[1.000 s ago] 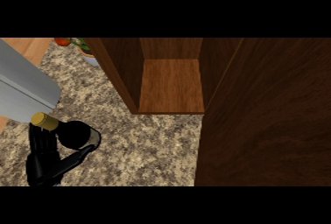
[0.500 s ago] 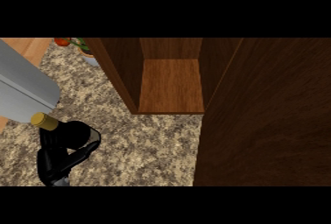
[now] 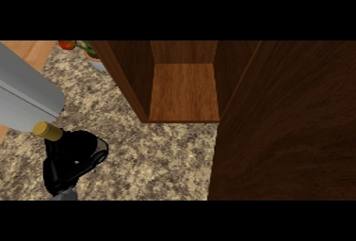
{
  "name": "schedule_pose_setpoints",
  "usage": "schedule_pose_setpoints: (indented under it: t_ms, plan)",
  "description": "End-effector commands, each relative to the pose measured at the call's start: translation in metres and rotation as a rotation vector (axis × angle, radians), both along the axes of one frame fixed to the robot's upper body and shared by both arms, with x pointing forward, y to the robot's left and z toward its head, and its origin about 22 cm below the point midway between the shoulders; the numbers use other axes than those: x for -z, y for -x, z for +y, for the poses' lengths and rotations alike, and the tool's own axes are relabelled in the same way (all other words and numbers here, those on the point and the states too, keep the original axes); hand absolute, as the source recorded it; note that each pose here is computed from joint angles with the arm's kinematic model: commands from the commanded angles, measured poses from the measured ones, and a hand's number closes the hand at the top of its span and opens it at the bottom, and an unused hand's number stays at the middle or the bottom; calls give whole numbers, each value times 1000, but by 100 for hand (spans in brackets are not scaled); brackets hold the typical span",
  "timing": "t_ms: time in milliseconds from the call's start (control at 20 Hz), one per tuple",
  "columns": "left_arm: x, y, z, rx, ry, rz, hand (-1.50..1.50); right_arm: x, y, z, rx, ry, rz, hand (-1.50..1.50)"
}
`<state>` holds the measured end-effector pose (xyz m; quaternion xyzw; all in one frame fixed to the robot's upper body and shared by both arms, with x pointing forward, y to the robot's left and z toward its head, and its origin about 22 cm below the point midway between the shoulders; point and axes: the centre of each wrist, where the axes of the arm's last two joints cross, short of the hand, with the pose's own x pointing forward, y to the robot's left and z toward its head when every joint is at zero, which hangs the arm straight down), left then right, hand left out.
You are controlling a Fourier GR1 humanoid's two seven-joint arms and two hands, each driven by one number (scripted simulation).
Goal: Pick up the wine, place it into the cabinet and close the cabinet
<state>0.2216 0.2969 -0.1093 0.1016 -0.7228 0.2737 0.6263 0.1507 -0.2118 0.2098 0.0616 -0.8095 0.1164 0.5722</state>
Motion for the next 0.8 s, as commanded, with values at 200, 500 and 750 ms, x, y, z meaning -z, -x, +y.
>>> schedule_pose_setpoints:
  t_ms: [200, 500, 750]
  plan:
    - [8, -10, 9, 124, 53, -59, 150, -3, 16, -12, -44, -35, -39, -150]
    - [14, -14, -23, 171, -155, -29, 150, -10, 21, -12, -43, -28, -39, -150]
    - [-1, -22, 0, 360, -224, -34, 150, -6, 23, 0, -52, -41, -22, -150]
